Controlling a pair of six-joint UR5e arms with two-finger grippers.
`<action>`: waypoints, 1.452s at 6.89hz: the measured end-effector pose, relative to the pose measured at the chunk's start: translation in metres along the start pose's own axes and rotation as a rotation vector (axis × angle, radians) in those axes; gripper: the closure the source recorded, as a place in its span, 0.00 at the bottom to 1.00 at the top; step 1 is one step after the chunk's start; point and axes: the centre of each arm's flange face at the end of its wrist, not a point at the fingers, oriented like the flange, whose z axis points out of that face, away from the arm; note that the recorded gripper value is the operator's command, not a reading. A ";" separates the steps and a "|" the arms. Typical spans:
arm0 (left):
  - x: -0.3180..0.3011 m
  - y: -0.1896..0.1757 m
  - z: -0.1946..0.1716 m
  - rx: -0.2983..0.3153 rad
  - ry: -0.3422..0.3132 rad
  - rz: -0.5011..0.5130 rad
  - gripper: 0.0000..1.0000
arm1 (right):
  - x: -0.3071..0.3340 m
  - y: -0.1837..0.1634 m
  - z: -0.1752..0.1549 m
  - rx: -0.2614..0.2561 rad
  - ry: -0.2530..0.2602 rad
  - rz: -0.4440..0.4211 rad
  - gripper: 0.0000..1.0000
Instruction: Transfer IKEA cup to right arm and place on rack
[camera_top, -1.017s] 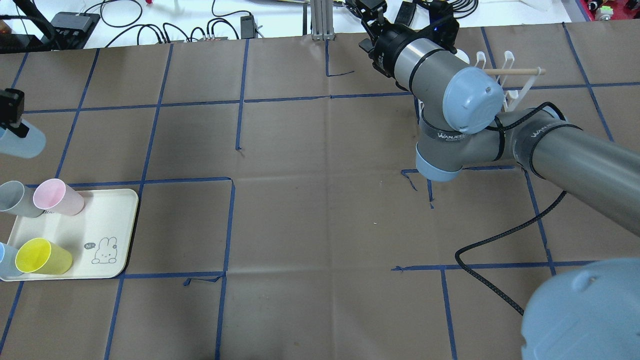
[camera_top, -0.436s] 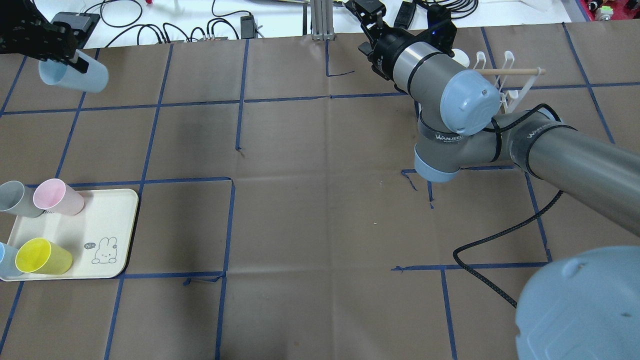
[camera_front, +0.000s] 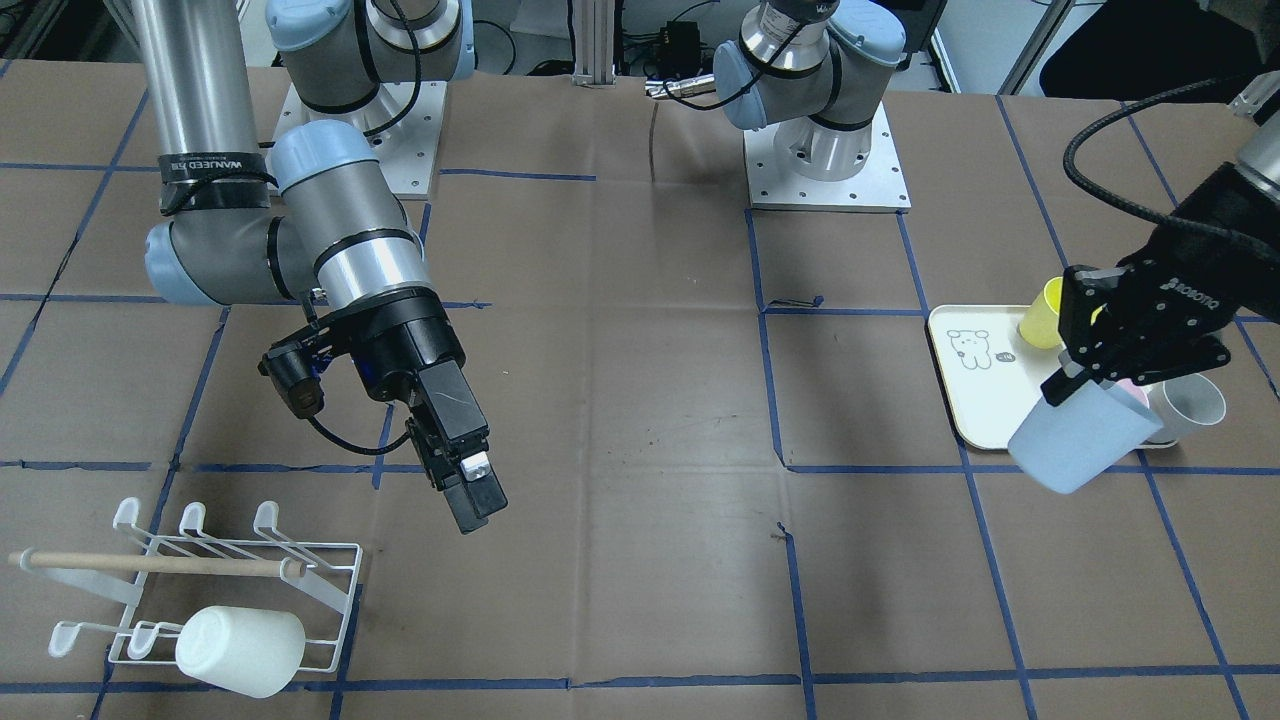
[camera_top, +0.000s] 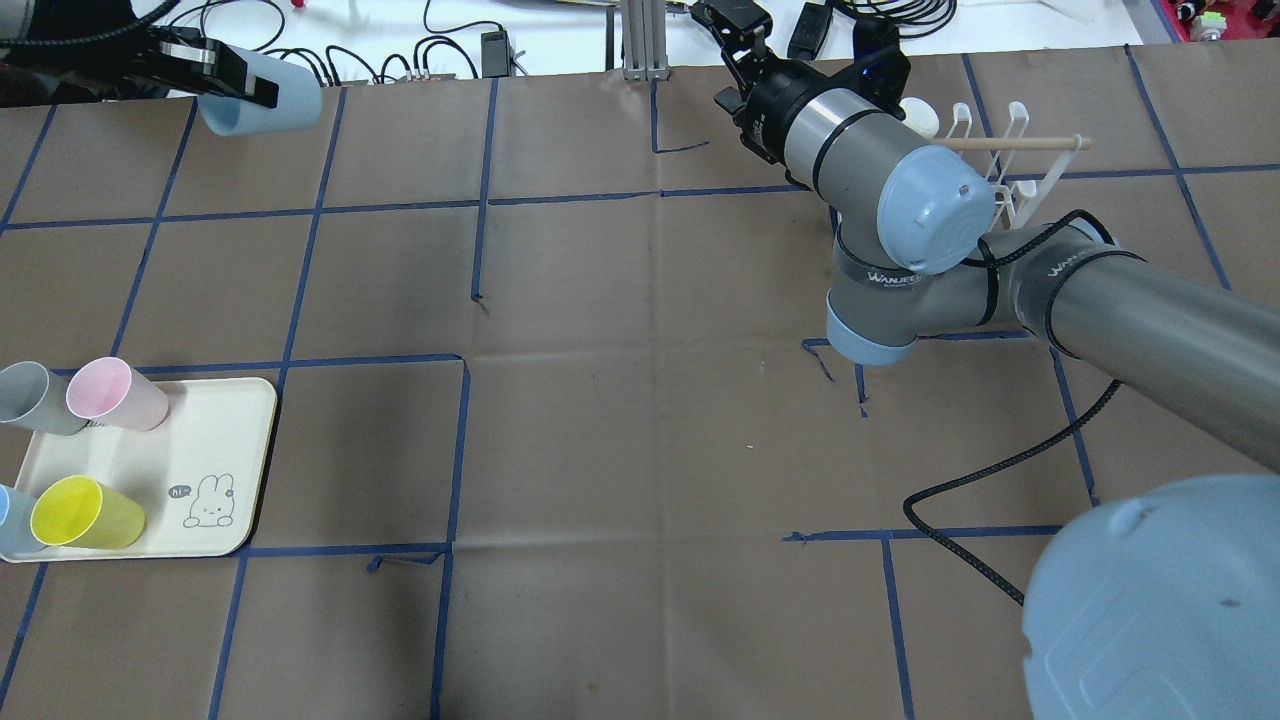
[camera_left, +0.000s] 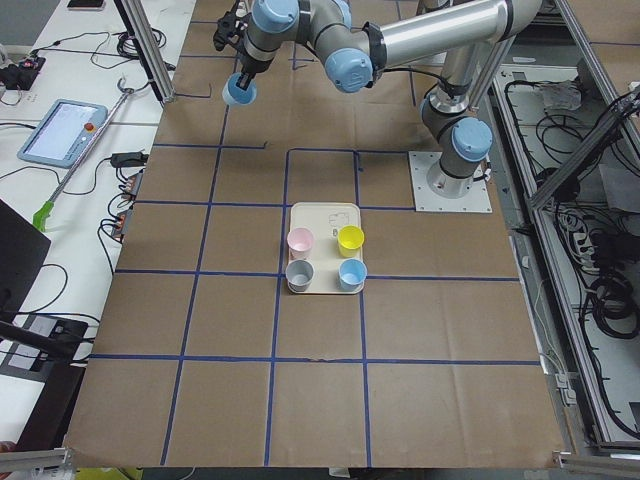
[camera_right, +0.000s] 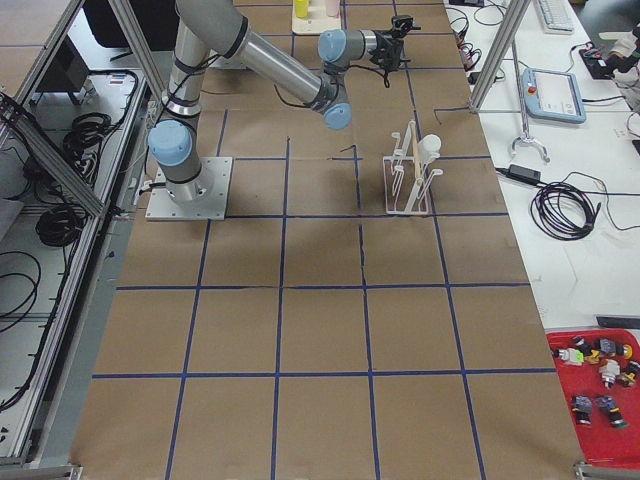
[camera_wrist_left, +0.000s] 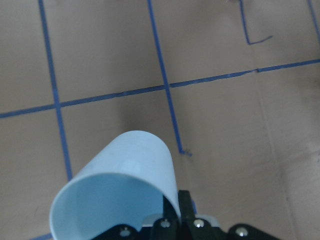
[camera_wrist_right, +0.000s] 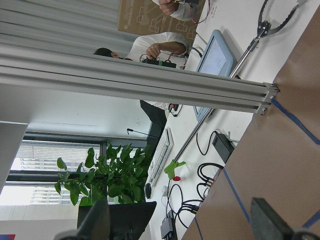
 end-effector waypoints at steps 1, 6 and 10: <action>0.009 0.014 0.014 0.095 0.047 0.044 1.00 | 0.000 0.003 -0.010 0.000 0.004 0.068 0.00; 0.079 0.037 0.078 0.292 0.268 0.231 1.00 | 0.012 0.016 -0.095 0.041 0.045 0.188 0.00; 0.104 0.056 0.143 0.414 0.351 0.285 0.98 | 0.006 0.021 -0.097 -0.015 0.029 0.188 0.00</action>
